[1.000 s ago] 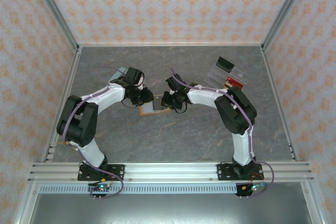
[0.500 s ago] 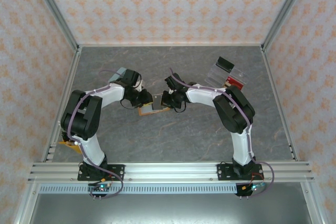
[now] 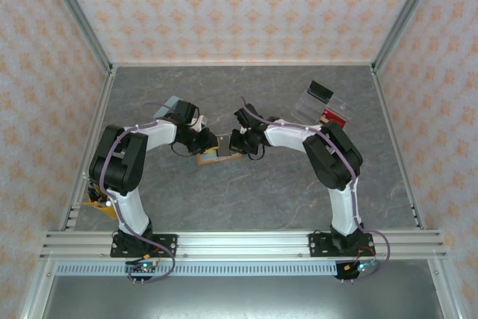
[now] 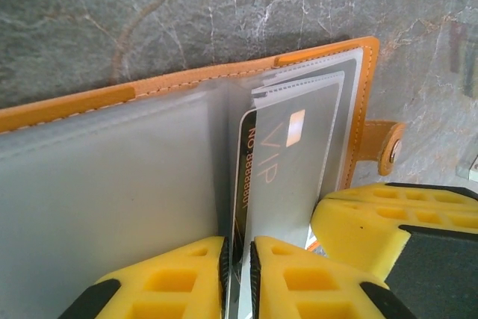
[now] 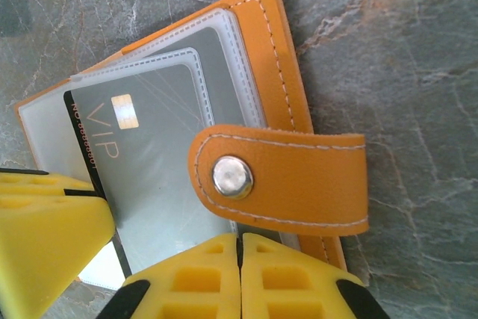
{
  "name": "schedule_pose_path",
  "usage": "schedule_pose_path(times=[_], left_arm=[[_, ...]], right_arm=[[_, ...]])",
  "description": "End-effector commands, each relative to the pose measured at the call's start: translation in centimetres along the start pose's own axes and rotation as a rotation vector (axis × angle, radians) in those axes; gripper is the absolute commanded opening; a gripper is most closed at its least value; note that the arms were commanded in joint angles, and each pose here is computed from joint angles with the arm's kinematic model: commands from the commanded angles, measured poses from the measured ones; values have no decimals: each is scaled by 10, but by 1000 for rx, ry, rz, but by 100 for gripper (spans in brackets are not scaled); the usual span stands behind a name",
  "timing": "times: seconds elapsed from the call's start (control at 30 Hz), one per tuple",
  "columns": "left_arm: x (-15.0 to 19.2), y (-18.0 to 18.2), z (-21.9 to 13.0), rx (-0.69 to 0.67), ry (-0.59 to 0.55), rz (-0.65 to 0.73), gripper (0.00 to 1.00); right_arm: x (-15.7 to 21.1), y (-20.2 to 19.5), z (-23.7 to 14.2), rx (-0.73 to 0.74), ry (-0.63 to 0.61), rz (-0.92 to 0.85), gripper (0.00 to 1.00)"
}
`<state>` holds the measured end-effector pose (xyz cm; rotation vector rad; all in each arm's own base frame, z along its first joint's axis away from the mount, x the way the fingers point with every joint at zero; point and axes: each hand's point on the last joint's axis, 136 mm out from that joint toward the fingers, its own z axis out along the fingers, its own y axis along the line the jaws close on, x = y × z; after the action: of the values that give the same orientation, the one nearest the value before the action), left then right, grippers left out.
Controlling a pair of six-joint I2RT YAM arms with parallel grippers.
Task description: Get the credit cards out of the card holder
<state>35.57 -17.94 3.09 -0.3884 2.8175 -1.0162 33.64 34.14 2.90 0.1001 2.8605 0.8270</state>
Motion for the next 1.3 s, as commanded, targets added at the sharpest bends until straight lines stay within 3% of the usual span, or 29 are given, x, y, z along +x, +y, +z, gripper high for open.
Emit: schedule_pose_path(times=[0.0,0.53,1.27], left_arm=[[0,-3,-1,47,3,18,19],[-4,-12,-8,172,-12,1,9],[3,6,-23,102,-55,-29,4]], right_arm=[[7,-18,9,83,22,1,7],[8,-24,10,106,23,11,6],[8,-43,8,222,23,44,3]])
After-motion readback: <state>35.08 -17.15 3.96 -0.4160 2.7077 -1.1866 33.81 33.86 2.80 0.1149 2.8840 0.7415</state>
